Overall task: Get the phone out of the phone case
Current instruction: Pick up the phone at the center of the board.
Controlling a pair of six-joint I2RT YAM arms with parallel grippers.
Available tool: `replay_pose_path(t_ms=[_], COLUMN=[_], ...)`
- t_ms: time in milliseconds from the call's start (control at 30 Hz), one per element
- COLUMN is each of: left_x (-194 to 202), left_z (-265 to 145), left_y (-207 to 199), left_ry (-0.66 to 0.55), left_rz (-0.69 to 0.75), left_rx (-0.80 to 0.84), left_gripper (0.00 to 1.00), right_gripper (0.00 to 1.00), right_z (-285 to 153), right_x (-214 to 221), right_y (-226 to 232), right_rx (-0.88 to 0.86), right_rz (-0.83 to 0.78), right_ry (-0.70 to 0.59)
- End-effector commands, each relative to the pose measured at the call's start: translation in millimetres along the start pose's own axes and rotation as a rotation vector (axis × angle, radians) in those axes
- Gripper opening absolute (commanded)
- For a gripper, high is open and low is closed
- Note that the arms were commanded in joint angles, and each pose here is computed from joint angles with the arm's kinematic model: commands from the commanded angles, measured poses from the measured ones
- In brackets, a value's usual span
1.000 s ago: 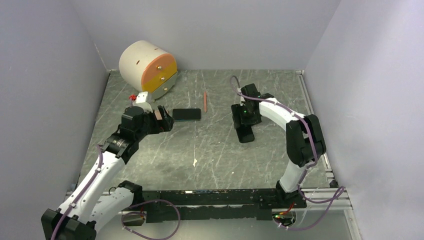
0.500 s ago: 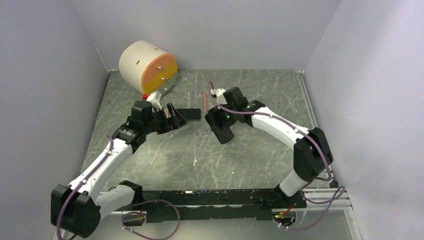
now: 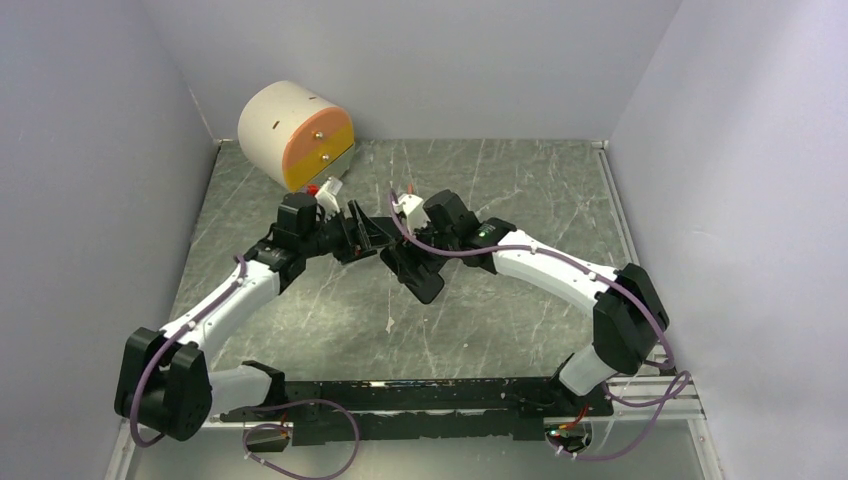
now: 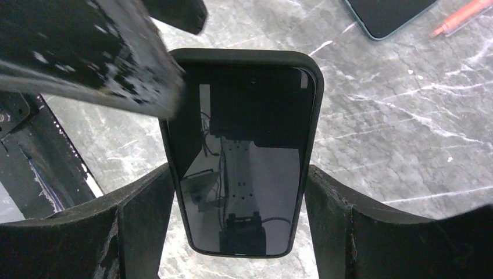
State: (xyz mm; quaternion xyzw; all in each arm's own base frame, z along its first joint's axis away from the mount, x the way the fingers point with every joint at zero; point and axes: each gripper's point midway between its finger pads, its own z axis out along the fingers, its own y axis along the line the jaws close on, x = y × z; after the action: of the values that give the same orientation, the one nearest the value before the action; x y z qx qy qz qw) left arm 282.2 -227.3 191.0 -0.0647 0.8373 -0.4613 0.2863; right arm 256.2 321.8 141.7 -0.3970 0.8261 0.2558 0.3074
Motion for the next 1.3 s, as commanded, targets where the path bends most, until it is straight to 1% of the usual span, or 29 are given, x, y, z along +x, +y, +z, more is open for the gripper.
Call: replay_pose_path(t_ms=[0, 233, 333, 467, 533, 567, 600, 733, 800, 900, 1000, 1100, 1267], left_x=[5.2, 16.6, 18.9, 21.0, 17.4, 15.9, 15.0, 5.2, -4.2, -17.7, -34.9, -49.4, -63.8], left_z=[4.7, 17.1, 20.2, 23.1, 25.0, 25.4, 25.6, 21.0, 17.4, 6.4, -8.2, -23.3, -43.6], left_y=[-22.1, -23.5, -26.8, -27.2, -29.8, -31.7, -33.4, -42.1, -42.5, -45.2, -48.2, -51.6, -58.9], left_ry=[0.044, 0.094, 0.111, 0.119, 0.102, 0.095, 0.092, 0.045, -0.01, -0.092, -0.194, -0.295, -0.419], left_rz=[0.009, 0.006, 0.001, -0.019, -0.024, -0.026, -0.03, -0.027, -0.022, -0.033, -0.075, -0.126, -0.185], left_rx=[0.088, 0.077, 0.09, 0.093, 0.108, 0.117, 0.124, 0.132, 0.115, 0.117, 0.14, 0.168, 0.21], left_gripper=[0.75, 0.64, 0.57, 0.45, 0.36, 0.28, 0.23, 0.1, 0.03, 0.03, 0.03, 0.03, 0.03], right_gripper=[0.34, 0.34, 0.34, 0.35, 0.36, 0.38, 0.39, 0.48, 0.59, 0.72, 0.83, 0.88, 0.93], right_z=[-13.5, -14.8, -18.1, -23.8, -25.9, -27.3, -28.9, -40.0, -45.9, -56.1, -70.4, -89.7, -128.3], right_x=[-40.5, -52.4, -56.2, -60.0, -61.6, -62.3, -63.1, -69.6, -72.8, -77.9, -85.4, -95.4, -109.9], right_y=[14.4, 20.1, 20.7, 18.9, 17.5, 17.6, 18.5, 13.7, 9.2, 5.6, 5.2, 5.3, 5.6], right_rx=[-0.029, -0.043, -0.041, -0.021, -0.011, -0.009, -0.01, 0.032, 0.068, 0.101, 0.119, 0.125, 0.098], right_rz=[-0.093, -0.124, -0.136, -0.15, -0.154, -0.156, -0.158, -0.144, -0.126, -0.094, -0.038, 0.005, 0.093], right_ry=[-0.142, -0.172, -0.186, -0.212, -0.23, -0.239, -0.249, -0.304, -0.334, -0.375, -0.441, -0.543, -0.724])
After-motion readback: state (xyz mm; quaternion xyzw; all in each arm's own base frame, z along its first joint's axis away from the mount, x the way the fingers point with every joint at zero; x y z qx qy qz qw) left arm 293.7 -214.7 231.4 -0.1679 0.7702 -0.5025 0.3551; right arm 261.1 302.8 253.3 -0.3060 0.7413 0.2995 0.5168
